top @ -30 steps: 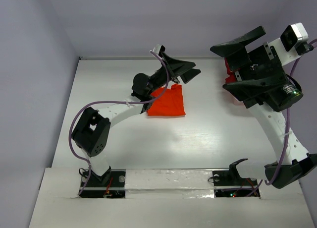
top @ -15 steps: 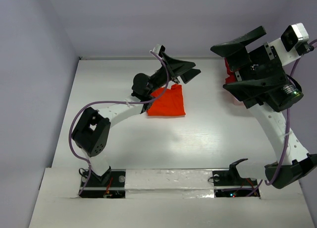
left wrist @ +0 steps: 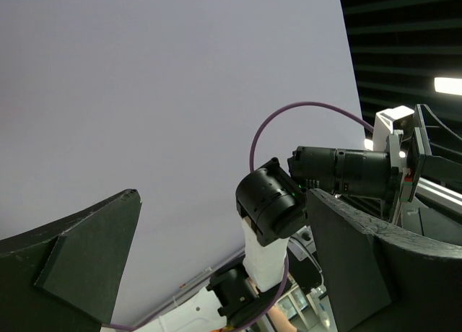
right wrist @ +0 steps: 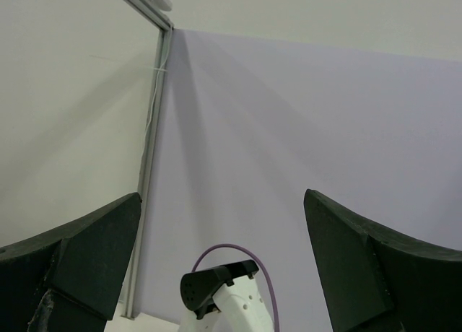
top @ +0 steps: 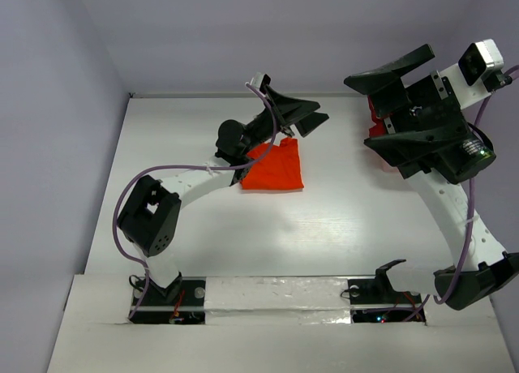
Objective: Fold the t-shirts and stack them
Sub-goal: Smooth out wrinkles on the folded tshirt
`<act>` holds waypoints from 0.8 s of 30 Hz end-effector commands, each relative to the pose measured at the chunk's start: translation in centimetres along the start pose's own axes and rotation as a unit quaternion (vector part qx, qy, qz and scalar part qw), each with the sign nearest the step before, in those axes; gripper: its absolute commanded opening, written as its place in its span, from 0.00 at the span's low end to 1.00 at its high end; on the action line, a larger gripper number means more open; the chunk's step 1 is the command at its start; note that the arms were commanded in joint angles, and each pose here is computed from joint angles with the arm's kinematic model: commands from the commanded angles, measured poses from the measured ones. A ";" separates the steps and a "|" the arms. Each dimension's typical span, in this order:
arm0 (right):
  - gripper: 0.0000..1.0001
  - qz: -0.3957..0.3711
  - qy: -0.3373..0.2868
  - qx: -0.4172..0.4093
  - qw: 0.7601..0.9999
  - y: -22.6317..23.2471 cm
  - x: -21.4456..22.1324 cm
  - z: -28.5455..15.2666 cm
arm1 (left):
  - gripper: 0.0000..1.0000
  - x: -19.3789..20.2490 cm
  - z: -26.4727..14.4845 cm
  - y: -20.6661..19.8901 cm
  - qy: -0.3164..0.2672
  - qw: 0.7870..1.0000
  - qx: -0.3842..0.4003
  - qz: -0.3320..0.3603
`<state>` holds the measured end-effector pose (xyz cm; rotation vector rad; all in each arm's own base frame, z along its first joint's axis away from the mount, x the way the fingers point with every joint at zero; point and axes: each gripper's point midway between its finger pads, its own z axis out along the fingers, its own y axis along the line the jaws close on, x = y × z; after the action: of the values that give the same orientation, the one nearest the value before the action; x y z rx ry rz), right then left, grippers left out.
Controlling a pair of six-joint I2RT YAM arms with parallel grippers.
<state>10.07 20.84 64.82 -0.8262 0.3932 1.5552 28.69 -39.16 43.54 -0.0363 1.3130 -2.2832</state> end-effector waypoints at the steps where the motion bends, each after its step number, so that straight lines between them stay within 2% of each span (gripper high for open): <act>1: 1.00 -0.029 -0.014 -0.010 0.999 1.2 -1.1 0.2 | 0.99 1.6 -1.4 -10.7 0.019 0.971 0.214 0.106; 24: 1.00 -0.035 -0.016 -0.008 0.999 1.5 -1.3 0.2 | 0.99 1.6 -1.4 -10.7 0.020 0.970 0.217 0.108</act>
<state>9.78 20.67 64.80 -0.8236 0.3824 1.5392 29.05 -39.47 43.26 -0.0445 1.3212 -2.2884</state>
